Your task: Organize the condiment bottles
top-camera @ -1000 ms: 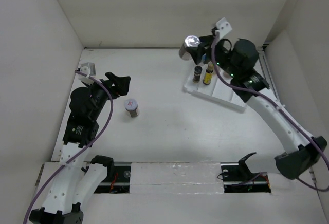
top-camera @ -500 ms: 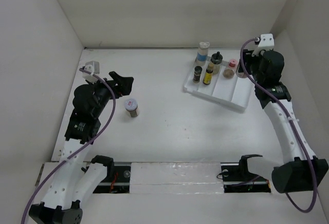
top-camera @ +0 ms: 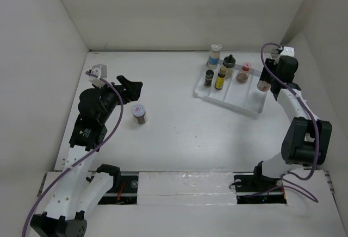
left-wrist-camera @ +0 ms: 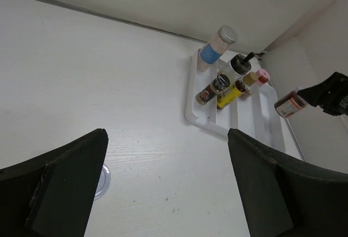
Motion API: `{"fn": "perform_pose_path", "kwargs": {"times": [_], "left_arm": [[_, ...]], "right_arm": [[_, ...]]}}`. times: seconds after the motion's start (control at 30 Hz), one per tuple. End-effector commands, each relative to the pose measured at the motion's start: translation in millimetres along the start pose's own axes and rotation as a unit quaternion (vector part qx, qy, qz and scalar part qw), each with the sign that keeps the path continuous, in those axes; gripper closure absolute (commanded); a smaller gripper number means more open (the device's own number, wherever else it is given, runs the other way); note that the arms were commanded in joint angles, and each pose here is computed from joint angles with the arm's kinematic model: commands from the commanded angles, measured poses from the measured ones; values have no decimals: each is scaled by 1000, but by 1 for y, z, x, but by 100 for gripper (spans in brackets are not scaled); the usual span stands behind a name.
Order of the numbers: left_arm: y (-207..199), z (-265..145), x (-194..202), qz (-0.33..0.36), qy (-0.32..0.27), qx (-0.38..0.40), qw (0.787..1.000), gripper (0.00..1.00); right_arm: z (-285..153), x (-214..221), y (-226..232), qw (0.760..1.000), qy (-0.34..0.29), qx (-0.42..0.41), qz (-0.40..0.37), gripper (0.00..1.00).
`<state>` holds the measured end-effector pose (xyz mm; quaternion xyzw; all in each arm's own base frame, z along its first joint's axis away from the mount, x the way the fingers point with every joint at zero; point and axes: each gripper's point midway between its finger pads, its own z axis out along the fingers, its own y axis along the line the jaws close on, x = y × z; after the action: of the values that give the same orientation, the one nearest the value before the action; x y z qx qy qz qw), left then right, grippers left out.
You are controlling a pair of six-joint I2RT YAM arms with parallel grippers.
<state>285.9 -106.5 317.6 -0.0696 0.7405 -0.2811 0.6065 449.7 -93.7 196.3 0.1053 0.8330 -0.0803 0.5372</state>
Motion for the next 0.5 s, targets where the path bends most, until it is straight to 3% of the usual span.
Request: {"fn": "perform_pose_path", "kwargs": {"times": [0.0, 0.3, 0.47], "left_arm": [[-8, 1, -8, 6, -17, 21, 1000, 12], [-7, 1, -9, 6, -20, 16, 1000, 12], [-5, 4, -7, 5, -16, 14, 1000, 12]], "right_arm": [[2, -90, -3, 989, -143, -10, 31, 51], [61, -72, 0, 990, -133, -27, 35, 50], [73, -53, -1, 991, -126, -22, 35, 41]]}}
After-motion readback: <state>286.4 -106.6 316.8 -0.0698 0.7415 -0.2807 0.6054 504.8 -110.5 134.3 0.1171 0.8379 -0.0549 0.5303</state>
